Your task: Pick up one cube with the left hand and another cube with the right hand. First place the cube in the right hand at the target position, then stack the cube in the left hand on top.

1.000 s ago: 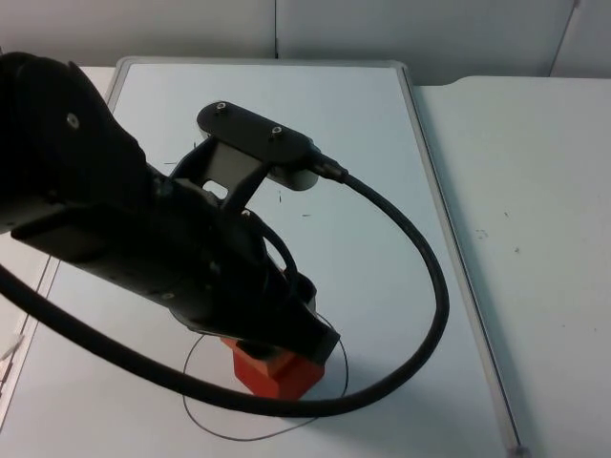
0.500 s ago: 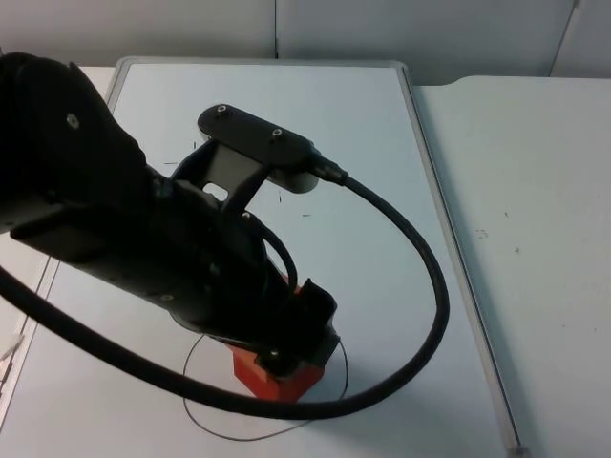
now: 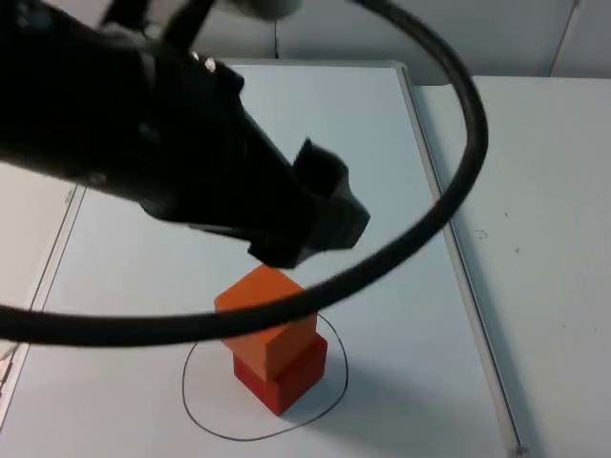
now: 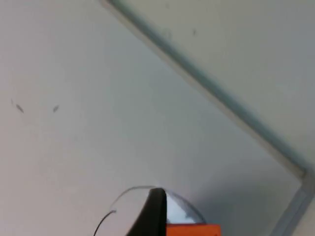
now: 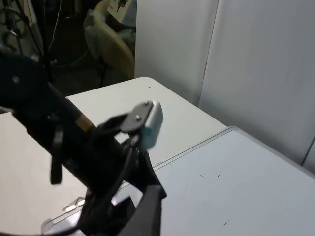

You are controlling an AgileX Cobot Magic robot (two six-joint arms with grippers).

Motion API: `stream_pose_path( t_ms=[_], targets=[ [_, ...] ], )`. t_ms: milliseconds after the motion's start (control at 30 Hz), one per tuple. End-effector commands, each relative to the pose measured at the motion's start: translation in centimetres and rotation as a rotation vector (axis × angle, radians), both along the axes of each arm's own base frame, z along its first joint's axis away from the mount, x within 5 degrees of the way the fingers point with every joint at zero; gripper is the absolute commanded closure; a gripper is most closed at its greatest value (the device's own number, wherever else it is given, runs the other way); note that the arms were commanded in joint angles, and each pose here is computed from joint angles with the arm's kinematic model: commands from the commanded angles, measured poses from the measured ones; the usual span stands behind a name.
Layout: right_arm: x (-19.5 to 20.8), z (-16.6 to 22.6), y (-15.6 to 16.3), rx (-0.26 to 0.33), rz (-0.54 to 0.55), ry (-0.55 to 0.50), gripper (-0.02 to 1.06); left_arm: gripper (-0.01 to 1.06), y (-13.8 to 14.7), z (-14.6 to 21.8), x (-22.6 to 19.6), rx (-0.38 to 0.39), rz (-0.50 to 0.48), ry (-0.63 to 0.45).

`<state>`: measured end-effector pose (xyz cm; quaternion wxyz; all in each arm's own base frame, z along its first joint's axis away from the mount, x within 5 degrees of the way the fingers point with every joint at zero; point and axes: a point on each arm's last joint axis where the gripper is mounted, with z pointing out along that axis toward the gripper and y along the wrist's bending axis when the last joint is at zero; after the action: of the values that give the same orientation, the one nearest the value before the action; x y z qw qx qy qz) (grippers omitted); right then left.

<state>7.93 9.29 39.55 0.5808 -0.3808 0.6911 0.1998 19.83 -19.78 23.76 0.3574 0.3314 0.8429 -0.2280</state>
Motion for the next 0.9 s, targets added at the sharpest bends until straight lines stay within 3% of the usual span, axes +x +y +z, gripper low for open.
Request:
stream_pose_path(
  t_ms=[0,100,133,233,367,467,533,567,733,867],
  targets=[
    [0.0,0.0,0.0,0.0,-0.003,-0.004,0.18,0.22,0.3,2.3,-0.8,-0.054,-0.017,-0.046],
    [0.0,0.0,0.0,0.0,-0.003,-0.004,0.18,0.22,1.9,8.0,-3.2,-0.165,-0.072,-0.183],
    [0.0,0.0,0.0,0.0,-0.003,-0.004,0.18,0.22,1.9,8.0,-3.2,-0.165,-0.072,-0.183],
    [0.0,0.0,0.0,0.0,-0.003,-0.004,0.18,0.22,4.0,12.1,-5.6,-0.248,-0.099,-0.322],
    [0.0,-0.1,-0.1,-0.008,-0.002,-0.006,0.18,0.22,6.4,14.5,-8.1,-0.271,-0.124,-0.447],
    [0.0,-0.3,-0.2,-0.036,-0.005,0.004,0.18,0.22,7.9,15.2,-9.6,-0.252,-0.138,-0.491],
    [-0.1,-1.2,-0.3,-0.069,-0.006,0.023,0.18,0.22,9.2,15.2,-10.7,-0.202,-0.13,-0.486],
    [-0.1,-1.9,-0.4,-0.075,-0.004,0.026,0.18,0.22,10.2,14.7,-11.4,-0.138,-0.119,-0.469],
    [-1.1,-4.6,-1.4,-0.059,0.009,0.039,0.18,0.22,12.5,12.4,-12.5,-0.008,-0.028,-0.356],
    [-2.2,-6.1,-2.6,-0.04,0.015,0.071,0.18,0.22,13.9,10.5,-13.8,0.001,0.012,-0.293]
  ],
)
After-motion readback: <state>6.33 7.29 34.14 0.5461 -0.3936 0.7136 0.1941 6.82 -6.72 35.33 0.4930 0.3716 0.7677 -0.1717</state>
